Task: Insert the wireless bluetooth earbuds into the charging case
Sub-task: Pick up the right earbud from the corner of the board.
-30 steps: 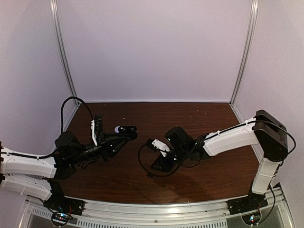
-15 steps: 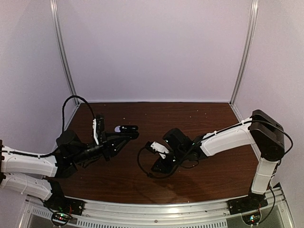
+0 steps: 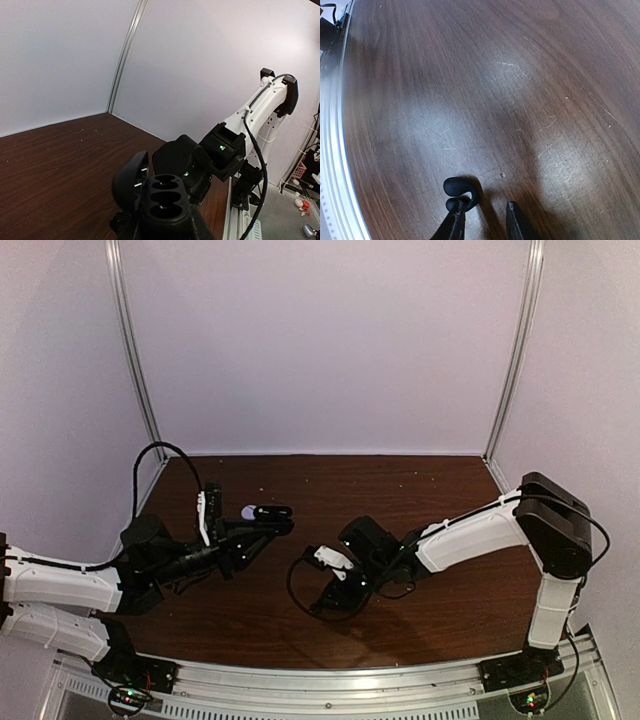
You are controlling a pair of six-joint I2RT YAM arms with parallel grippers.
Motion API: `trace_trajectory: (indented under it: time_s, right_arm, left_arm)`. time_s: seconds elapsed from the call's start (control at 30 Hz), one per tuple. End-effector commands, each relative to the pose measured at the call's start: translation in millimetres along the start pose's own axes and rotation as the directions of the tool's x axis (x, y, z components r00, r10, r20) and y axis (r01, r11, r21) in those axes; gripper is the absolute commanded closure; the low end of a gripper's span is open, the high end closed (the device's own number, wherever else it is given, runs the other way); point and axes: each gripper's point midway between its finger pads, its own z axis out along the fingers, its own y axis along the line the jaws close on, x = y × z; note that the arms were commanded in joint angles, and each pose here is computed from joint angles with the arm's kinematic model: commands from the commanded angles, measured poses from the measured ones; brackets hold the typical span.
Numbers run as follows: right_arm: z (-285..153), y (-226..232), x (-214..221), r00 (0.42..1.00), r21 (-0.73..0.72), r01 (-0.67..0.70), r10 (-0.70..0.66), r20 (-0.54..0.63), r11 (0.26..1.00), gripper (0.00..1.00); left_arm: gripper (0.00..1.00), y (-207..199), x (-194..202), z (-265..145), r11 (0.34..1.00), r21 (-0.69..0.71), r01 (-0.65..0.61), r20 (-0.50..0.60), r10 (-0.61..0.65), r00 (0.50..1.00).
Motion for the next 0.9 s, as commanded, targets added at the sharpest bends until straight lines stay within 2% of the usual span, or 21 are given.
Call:
trace_trajectory:
  time_s: [0.0,0.87]
  right_arm:
    - [4.9,4.5,-3.4,1.0,0.0,0.017,-0.017,-0.006,1.0,0.71]
    - [14.6,21.1,3.7,0.998,-0.02,0.048,-0.048,-0.044,0.999,0.74]
  left_arm:
    - [1.0,-5.6,-21.8,3.2,0.999,0.021,-0.039,0.062,0.038,0.997]
    - [1.0,-6.5,-18.8,1.2,0.999,0.026,-0.038,0.056,0.037,0.998]
